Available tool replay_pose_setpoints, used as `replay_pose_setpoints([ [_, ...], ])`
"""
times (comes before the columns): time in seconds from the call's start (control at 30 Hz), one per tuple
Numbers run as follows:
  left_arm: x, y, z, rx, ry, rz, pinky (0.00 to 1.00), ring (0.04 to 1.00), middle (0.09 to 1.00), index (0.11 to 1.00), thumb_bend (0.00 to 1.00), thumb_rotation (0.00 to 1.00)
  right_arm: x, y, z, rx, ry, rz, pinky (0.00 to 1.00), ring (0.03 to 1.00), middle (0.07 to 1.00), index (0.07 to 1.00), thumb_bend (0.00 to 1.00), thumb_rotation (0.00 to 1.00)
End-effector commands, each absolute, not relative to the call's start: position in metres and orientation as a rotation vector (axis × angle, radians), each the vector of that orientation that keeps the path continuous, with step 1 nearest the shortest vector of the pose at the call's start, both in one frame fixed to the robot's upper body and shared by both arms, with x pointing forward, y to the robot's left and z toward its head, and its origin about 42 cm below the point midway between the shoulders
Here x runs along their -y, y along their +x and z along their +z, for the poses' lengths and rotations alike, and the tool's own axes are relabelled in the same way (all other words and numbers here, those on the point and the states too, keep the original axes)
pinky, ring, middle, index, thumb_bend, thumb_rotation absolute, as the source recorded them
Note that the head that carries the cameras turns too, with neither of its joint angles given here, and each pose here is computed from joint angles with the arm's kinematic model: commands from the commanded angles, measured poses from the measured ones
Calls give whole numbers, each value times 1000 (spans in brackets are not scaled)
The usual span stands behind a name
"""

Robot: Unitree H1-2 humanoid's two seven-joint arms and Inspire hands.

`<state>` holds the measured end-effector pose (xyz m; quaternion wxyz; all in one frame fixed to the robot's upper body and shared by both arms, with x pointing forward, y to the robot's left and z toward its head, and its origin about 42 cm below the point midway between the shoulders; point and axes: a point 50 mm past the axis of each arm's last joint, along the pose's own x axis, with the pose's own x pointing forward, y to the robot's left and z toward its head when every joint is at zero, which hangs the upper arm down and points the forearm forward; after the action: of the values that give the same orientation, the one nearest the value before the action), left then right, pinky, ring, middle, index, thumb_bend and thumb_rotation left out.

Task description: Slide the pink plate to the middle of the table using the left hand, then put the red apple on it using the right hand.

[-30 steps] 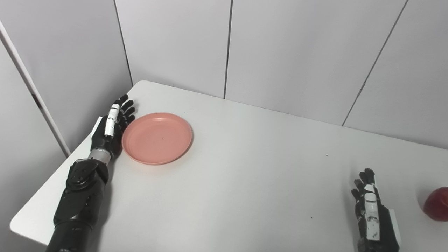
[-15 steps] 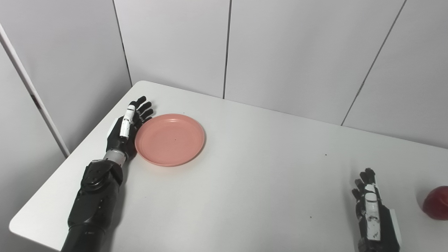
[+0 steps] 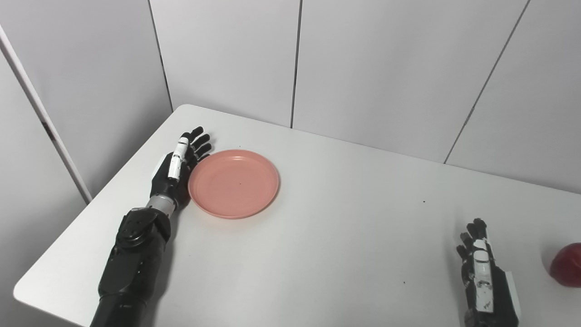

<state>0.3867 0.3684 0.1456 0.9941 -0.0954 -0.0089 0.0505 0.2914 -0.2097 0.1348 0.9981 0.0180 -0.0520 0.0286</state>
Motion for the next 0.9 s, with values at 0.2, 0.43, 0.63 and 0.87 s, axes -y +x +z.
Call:
replay_pose_setpoints([
  [0.2,-352,391,148,11,-209,64,949,949,943,919,306,1000,208,297,152,166,43,70,1000,1000,1000,1000,165,1000],
  [0.43,-337,394,141,-11,-203,35,951,943,935,914,308,1000,208,296,152,157,36,68,1000,1000,1000,1000,193,1000],
  [0.63,-324,399,134,-32,-227,15,940,934,927,903,310,1000,208,297,152,155,35,71,1000,1000,1000,1000,194,1000],
  [0.87,-312,403,126,-48,-248,-4,946,936,930,906,318,1000,208,298,152,156,35,73,1000,1000,1000,1000,205,1000],
])
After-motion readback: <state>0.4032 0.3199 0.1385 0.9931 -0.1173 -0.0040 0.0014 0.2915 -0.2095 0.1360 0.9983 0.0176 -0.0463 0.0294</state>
